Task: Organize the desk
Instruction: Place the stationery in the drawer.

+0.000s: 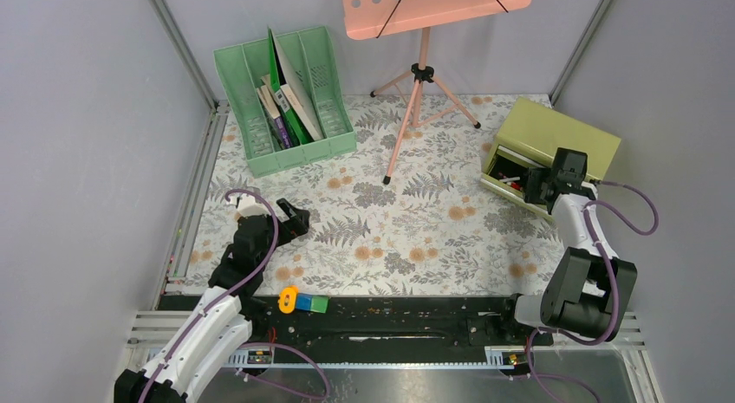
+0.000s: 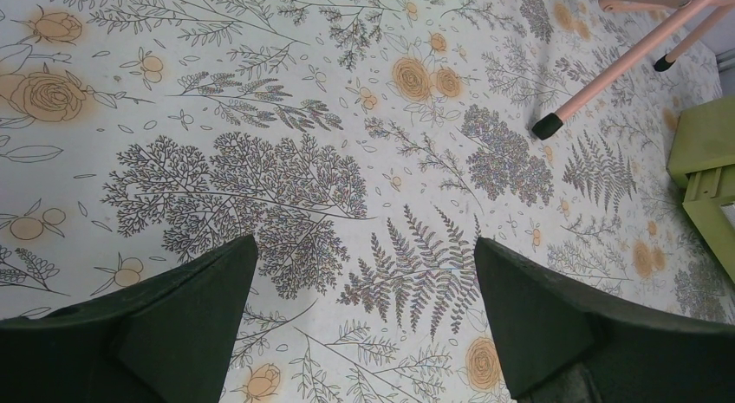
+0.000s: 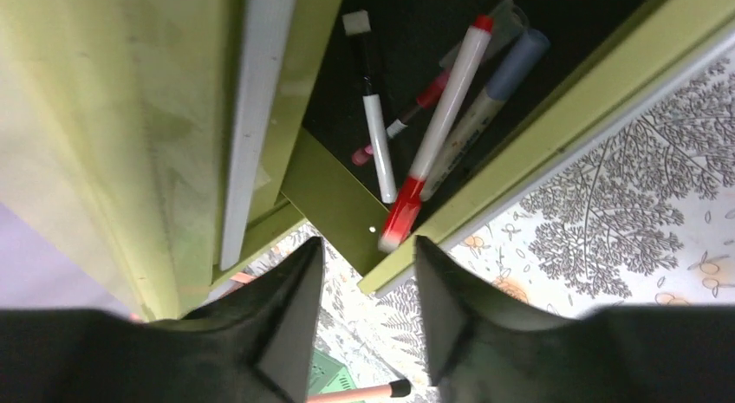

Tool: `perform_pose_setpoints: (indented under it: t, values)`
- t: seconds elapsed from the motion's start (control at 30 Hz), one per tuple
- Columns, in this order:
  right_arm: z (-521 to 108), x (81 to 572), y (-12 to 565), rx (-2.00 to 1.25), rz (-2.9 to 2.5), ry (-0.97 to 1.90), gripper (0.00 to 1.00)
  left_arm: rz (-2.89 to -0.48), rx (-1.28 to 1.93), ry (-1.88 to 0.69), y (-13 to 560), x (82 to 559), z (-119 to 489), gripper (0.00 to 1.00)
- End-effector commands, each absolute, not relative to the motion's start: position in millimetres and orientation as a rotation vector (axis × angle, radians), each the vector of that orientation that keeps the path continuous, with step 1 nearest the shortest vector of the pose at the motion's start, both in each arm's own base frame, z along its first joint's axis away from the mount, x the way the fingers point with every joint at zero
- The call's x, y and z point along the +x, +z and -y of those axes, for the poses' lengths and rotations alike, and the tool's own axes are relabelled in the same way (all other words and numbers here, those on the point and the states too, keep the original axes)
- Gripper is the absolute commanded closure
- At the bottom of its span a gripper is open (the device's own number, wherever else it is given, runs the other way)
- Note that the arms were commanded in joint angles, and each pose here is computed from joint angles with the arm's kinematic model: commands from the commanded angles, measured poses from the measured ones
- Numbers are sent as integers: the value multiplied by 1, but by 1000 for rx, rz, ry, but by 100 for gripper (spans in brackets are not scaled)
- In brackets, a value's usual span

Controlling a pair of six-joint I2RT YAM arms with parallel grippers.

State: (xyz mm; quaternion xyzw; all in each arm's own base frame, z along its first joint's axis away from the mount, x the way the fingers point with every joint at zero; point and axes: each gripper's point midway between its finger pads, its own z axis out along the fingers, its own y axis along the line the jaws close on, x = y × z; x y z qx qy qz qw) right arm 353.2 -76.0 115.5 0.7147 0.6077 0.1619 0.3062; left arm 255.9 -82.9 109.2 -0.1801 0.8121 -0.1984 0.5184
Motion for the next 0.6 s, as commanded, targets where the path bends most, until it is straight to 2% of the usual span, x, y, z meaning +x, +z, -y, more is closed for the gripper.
perform_pose_setpoints:
  t: [0.0,0.07,0.17,0.4,0.57]
  values:
    - [90,366,134,1829,-1520,453,42,-1888,-417,-508,126,264,86,1]
    - [88,368,131,1823,-1516,492,29,-1888,-419,-508,125,264,86,1]
    - [85,370,131,1798,-1519,539,25,-1886,-420,-507,126,264,85,1]
    - [67,374,153,1586,-1634,628,22,-1885,-421,-506,126,264,85,1]
    - [55,357,151,1487,-1746,610,22,-1888,-420,-508,125,264,86,1]
